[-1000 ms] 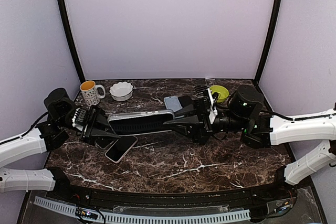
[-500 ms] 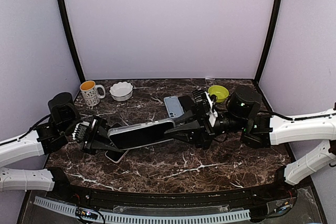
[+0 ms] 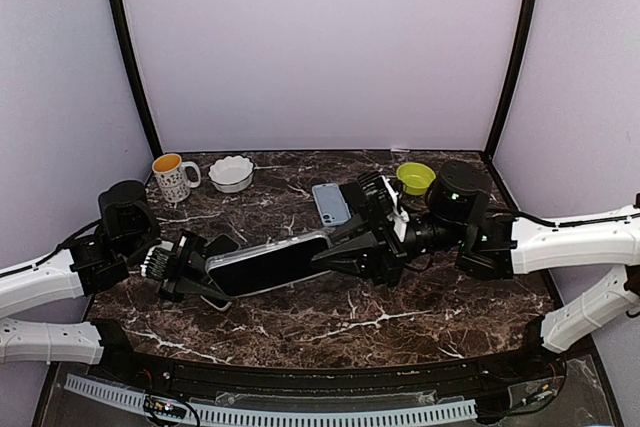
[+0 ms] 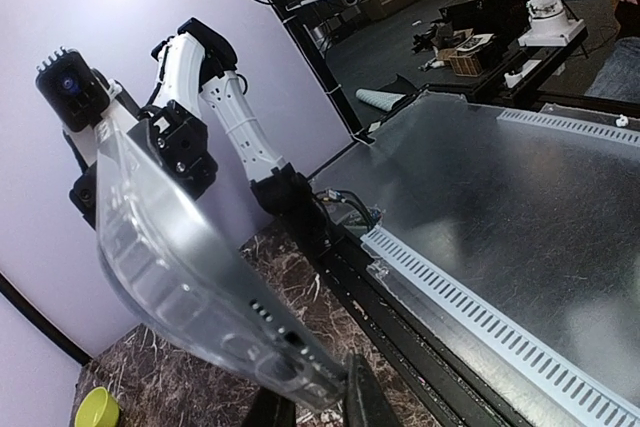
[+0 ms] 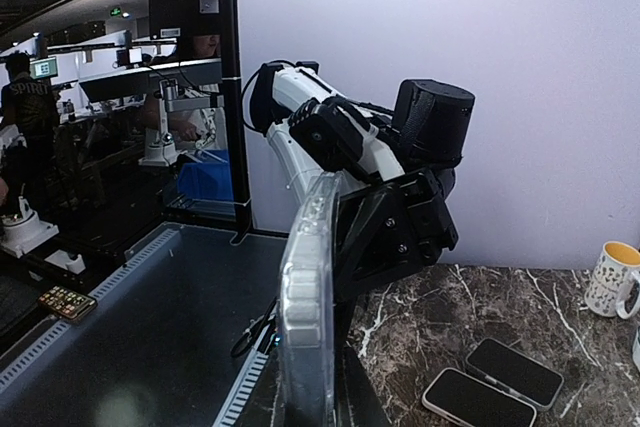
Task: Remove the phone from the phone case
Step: Remove the bottom left corner of the phone case.
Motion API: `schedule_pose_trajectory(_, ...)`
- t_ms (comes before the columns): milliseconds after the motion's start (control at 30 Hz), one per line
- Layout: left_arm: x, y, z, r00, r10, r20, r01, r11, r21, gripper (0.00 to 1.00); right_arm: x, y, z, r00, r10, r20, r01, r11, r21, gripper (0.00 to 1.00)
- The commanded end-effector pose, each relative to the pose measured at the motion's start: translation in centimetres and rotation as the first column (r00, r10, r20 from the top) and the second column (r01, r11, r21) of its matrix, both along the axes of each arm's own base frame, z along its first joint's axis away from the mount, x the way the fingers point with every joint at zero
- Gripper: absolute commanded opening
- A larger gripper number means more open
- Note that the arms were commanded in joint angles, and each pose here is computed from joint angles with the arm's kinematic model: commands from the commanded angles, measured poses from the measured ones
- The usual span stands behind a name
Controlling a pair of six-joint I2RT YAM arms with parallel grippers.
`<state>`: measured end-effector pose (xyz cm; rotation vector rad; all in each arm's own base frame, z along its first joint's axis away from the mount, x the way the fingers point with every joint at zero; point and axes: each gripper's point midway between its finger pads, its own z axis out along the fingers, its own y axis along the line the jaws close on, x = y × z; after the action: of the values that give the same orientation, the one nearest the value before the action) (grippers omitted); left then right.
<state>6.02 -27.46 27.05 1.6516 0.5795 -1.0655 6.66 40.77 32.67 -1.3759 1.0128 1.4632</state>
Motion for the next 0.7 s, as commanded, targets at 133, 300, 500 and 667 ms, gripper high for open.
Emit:
schedule_pose_trajectory(133, -1.1, 0.0, -0.5, 0.995, -0.044, 0.092, 0.045, 0.999, -0.005, 0.11, -0.9, 0.4, 1.6, 0.997, 0.078, 0.003, -0.078, 0.997, 0.0, 0.0)
schedule_pose_trajectory(300, -0.5, -0.3, -1.3, 0.991, -0.014, 0.135, 0.014, 1.0, 0.0, 0.09, -1.1, 0.8, -0.1, 0.993, 0.11, 0.034, -0.107, 0.991, -0.077, 0.0)
schedule_pose_trajectory(500, 0.1, -0.6, -2.0, 0.988, 0.014, 0.156, -0.018, 1.0, 0.02, 0.08, -1.1, 1.1, -1.5, 0.986, 0.137, 0.096, -0.122, 0.982, -0.144, 0.0)
schedule_pose_trajectory(667, 0.4, -0.7, -2.2, 0.986, 0.033, 0.163, -0.037, 0.999, 0.026, 0.09, -0.8, 1.2, -2.0, 0.982, 0.129, 0.139, -0.106, 0.981, -0.165, 0.0)
